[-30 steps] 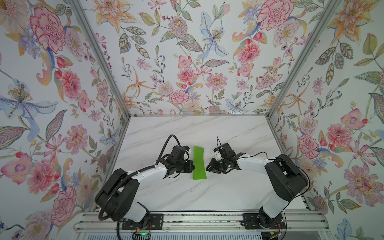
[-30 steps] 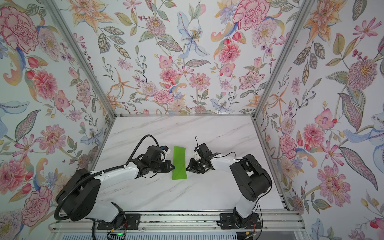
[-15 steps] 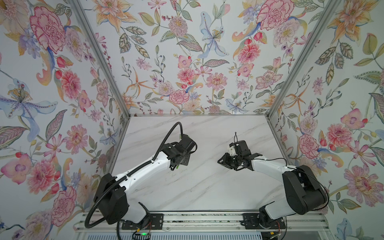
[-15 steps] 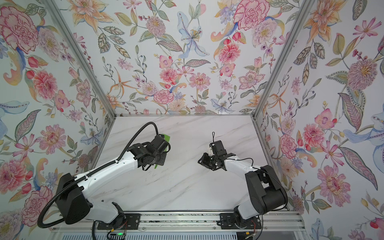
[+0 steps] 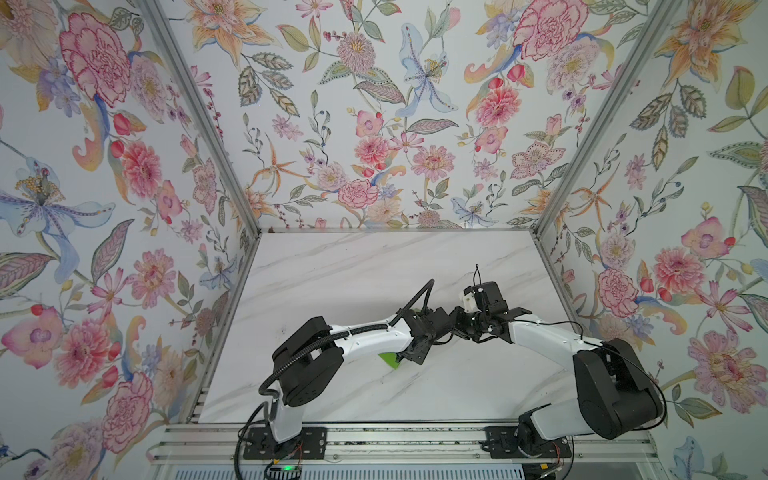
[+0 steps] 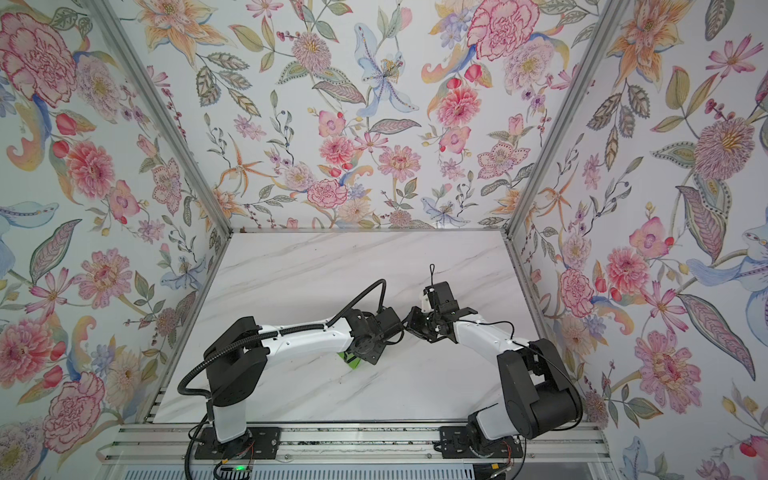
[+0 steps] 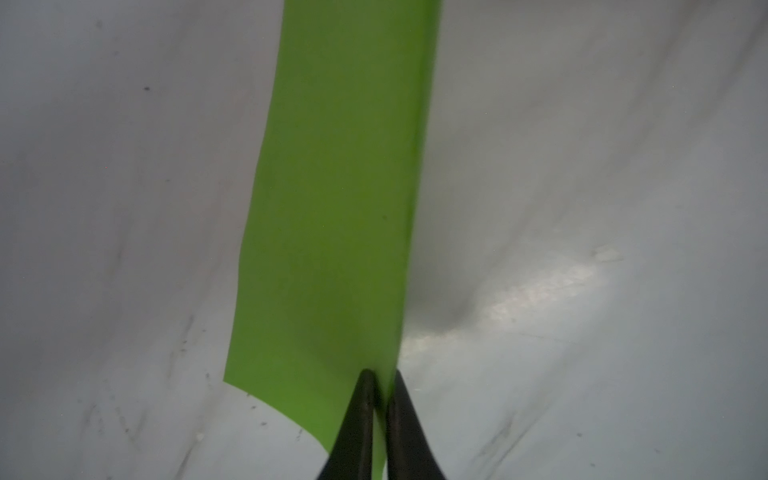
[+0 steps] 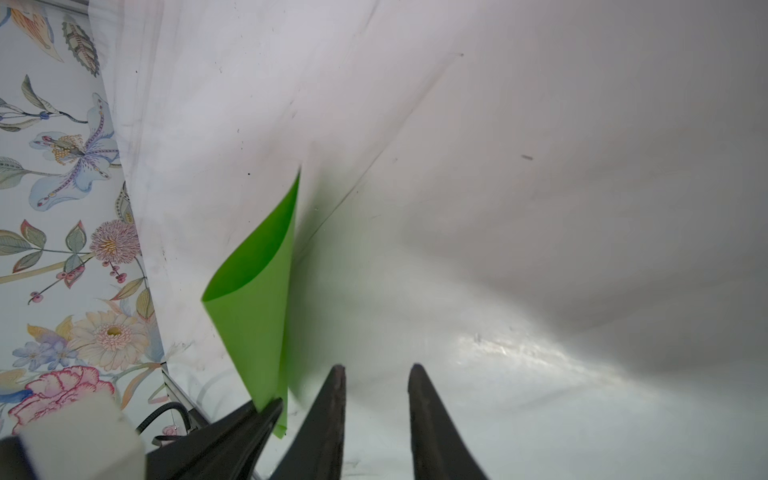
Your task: Fold a paper plane with a square sheet of paper (fold left side to right side)
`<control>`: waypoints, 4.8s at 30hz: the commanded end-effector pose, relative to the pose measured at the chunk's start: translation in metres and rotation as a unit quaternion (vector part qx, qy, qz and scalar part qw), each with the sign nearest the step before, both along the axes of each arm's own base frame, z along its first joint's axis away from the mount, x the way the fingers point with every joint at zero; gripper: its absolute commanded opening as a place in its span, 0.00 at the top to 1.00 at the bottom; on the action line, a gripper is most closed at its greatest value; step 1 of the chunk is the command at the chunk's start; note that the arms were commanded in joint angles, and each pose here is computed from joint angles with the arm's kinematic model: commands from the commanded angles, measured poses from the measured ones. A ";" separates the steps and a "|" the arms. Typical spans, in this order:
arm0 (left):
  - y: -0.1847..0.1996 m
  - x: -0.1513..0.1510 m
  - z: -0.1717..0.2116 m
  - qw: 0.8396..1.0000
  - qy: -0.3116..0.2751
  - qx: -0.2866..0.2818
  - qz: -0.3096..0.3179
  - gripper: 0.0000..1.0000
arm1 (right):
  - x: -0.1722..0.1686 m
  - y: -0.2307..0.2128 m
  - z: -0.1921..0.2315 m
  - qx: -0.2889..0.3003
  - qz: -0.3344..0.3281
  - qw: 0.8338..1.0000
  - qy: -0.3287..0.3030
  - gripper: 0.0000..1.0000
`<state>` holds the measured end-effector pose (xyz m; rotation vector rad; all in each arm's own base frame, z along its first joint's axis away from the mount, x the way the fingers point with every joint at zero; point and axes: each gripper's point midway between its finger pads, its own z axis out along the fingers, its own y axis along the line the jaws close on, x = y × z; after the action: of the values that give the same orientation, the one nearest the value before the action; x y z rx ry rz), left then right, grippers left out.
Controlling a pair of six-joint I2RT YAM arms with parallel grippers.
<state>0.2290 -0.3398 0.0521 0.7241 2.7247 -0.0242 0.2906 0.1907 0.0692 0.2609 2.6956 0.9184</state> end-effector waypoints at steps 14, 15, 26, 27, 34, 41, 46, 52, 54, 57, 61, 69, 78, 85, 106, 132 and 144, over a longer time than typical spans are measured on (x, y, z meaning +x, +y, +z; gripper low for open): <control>0.015 0.048 0.054 0.979 -0.020 -0.200 0.035 0.47 | -0.033 0.008 -0.002 -0.010 -0.013 0.999 0.044 0.58; 0.020 0.050 0.052 0.979 -0.017 -0.198 0.035 0.45 | -0.034 0.012 -0.005 -0.010 -0.010 0.999 0.047 0.57; 0.025 0.045 0.031 0.978 0.021 -0.208 -0.004 0.57 | -0.015 0.012 -0.033 -0.039 -0.041 0.996 0.063 0.52; 0.027 0.044 0.028 0.978 0.023 -0.205 -0.002 0.62 | -0.010 0.011 -0.034 -0.043 -0.045 0.996 0.059 0.53; 0.036 0.030 0.009 0.978 0.051 -0.201 0.005 0.80 | 0.022 0.023 -0.037 -0.051 -0.023 0.997 0.047 0.56; 0.033 0.008 0.006 0.960 0.077 -0.265 0.039 0.77 | 0.038 0.059 -0.039 -0.043 0.053 0.997 0.048 0.58; 0.031 -0.009 0.013 0.952 0.075 -0.292 0.055 0.68 | 0.030 0.096 -0.037 -0.065 0.152 0.986 0.032 0.58; 0.053 -0.011 0.015 0.955 0.043 -0.280 0.088 0.50 | 0.012 0.128 -0.032 -0.073 0.235 0.969 0.005 0.58; 0.062 -0.007 0.016 0.956 0.032 -0.276 0.098 0.49 | 0.006 0.133 -0.025 -0.074 0.252 0.965 -0.011 0.58; 0.075 0.000 0.014 0.953 0.029 -0.278 0.115 0.49 | 0.000 0.137 -0.015 -0.079 0.267 0.960 -0.033 0.57; 0.085 0.007 0.010 0.952 0.031 -0.279 0.125 0.52 | -0.003 0.129 -0.003 -0.095 0.261 0.959 -0.055 0.56; 0.088 0.011 0.003 0.952 0.044 -0.275 0.124 0.68 | -0.020 0.112 0.026 -0.127 0.263 0.949 -0.116 0.55; 0.090 0.012 0.001 0.950 0.051 -0.277 0.132 0.83 | -0.081 0.124 0.051 -0.154 0.380 0.875 -0.258 0.53; 0.090 0.013 0.001 0.948 0.054 -0.281 0.138 0.87 | -0.131 0.134 0.036 -0.210 0.458 0.782 -0.367 0.49; 0.087 0.012 0.004 0.947 0.063 -0.286 0.133 0.87 | -0.156 0.165 0.000 -0.287 0.499 0.692 -0.435 0.59; 0.140 0.019 0.031 0.958 0.003 -0.238 0.162 0.63 | -0.173 0.165 0.017 -0.135 0.477 0.791 -0.359 1.00; 0.104 0.020 0.058 0.949 0.028 -0.299 0.094 0.86 | -0.197 0.194 0.025 0.030 0.456 0.847 -0.270 1.00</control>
<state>0.2535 -0.2181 0.1091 0.2088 2.5915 -0.7226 0.1054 0.3735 0.0916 -1.2215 2.1468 0.9033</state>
